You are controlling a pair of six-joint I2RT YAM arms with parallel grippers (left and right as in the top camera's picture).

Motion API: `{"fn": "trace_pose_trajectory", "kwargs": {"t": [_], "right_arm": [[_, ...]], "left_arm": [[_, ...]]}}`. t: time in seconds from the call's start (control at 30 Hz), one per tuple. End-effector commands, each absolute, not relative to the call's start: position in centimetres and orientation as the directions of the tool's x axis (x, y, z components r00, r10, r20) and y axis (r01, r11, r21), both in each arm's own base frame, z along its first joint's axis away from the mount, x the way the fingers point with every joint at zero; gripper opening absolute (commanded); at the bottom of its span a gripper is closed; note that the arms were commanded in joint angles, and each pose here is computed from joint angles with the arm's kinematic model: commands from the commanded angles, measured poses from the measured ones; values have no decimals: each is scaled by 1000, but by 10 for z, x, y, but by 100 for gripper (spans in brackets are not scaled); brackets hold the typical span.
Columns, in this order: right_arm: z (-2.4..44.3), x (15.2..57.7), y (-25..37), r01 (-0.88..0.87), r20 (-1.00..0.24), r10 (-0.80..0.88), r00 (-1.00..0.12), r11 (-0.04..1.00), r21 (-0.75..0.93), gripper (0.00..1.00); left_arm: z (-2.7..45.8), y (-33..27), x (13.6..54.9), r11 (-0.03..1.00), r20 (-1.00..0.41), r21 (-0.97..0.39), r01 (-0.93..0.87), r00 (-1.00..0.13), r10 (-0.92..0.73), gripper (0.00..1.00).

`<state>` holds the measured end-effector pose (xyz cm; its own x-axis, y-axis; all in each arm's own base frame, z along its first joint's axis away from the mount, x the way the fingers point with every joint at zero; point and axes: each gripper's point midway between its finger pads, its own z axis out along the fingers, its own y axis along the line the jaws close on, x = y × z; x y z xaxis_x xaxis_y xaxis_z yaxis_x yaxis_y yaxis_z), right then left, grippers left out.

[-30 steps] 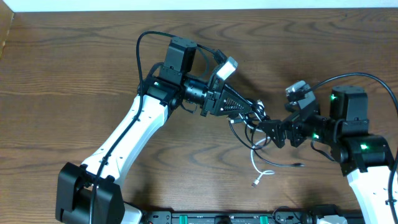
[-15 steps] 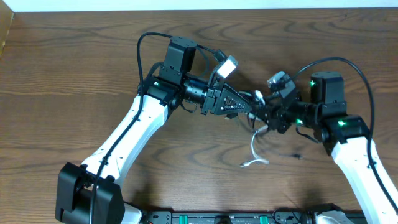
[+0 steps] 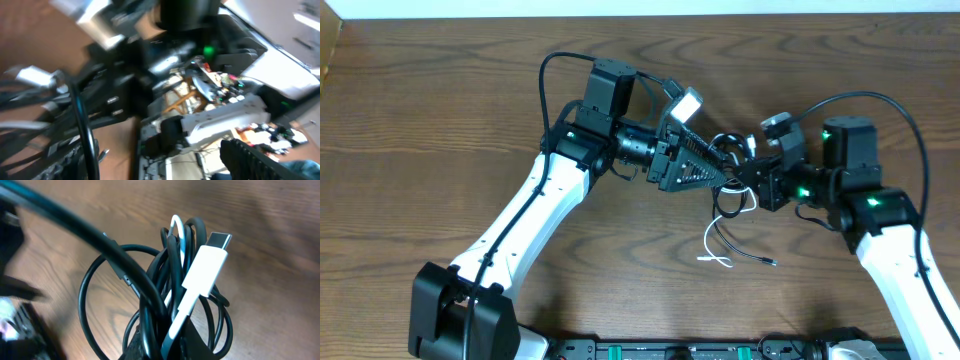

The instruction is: Untangle cables

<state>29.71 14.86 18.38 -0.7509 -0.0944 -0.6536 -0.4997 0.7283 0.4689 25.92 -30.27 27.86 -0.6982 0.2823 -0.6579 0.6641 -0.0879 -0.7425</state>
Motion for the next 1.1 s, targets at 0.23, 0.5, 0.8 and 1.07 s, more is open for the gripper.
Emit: {"fn": "trace_pose_trajectory", "kwargs": {"t": [0.23,0.5,0.8,1.07], "right_arm": [[219,272,116,-342,-607,111,-787,739,580,1],[242,237,143,-408,-528,98,-844,521,749,1],[242,236,144,-330,-453,143,-880,503,799,1],[227,244,132,-173,-364,233,-902,577,798,2]], "left_arm": [[203,-272,309,520,-485,-675,523,-846,221,86],[185,-258,323,658,-480,-580,481,-854,200,87],[185,-268,314,629,-509,-555,544,-820,261,75],[188,-272,308,599,-500,-583,549,-824,267,76]]}}
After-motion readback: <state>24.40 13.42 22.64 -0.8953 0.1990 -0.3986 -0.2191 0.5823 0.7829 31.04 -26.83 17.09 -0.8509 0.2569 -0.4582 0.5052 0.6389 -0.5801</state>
